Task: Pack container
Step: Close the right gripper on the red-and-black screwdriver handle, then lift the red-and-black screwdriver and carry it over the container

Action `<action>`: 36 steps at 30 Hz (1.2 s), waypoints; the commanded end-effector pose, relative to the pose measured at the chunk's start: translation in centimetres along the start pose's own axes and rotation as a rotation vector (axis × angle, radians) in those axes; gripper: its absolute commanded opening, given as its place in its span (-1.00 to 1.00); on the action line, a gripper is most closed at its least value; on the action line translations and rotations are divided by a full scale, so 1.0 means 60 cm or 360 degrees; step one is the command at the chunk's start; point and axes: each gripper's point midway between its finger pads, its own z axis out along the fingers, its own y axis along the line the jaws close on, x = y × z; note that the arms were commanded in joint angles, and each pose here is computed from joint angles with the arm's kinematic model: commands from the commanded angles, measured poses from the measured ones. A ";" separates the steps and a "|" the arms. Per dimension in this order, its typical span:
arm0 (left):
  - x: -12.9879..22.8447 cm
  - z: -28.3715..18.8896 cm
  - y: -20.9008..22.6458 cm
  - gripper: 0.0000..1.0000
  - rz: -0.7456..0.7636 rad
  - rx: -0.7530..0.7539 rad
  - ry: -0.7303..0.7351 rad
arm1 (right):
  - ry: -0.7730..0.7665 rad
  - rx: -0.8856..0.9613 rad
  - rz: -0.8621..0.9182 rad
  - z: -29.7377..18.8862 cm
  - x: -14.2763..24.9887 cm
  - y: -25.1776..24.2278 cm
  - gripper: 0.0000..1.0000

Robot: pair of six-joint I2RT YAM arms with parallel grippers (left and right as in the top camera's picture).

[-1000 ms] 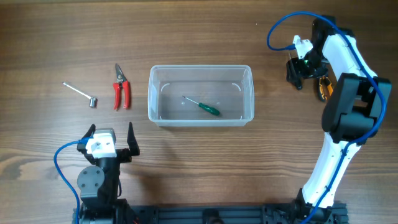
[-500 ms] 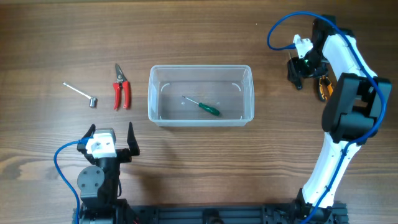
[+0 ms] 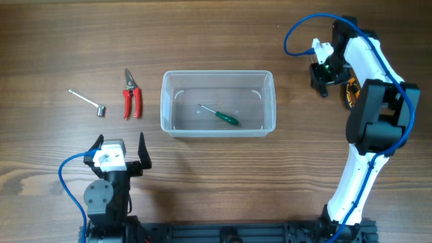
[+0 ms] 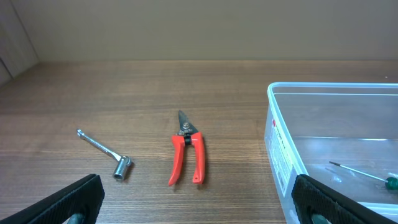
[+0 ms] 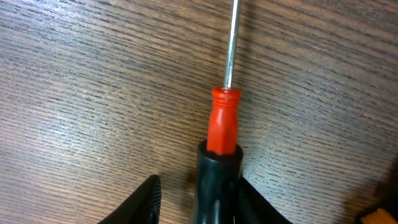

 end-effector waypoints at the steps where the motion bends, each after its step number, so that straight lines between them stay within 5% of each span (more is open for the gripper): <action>1: -0.002 0.000 -0.001 1.00 0.0034 0.0010 -0.0014 | 0.0072 -0.0053 0.0000 0.023 0.017 0.012 -0.38; 11: -0.002 0.000 -0.001 0.99 0.0034 0.0010 -0.0014 | 0.0090 -0.0028 0.0007 0.023 0.020 0.008 -0.91; 21: -0.002 0.000 -0.001 1.00 0.0034 0.0010 -0.0014 | -0.0012 -0.0071 0.0017 -0.023 -0.011 0.013 -0.91; 30: -0.002 0.000 -0.001 1.00 0.0033 0.0010 -0.0014 | -0.0507 -0.0040 -0.0059 -0.241 -0.100 0.029 -0.91; 36: -0.002 0.000 -0.001 1.00 0.0034 0.0010 -0.0014 | -0.0902 0.0038 -0.0360 -0.418 -0.129 0.123 -0.91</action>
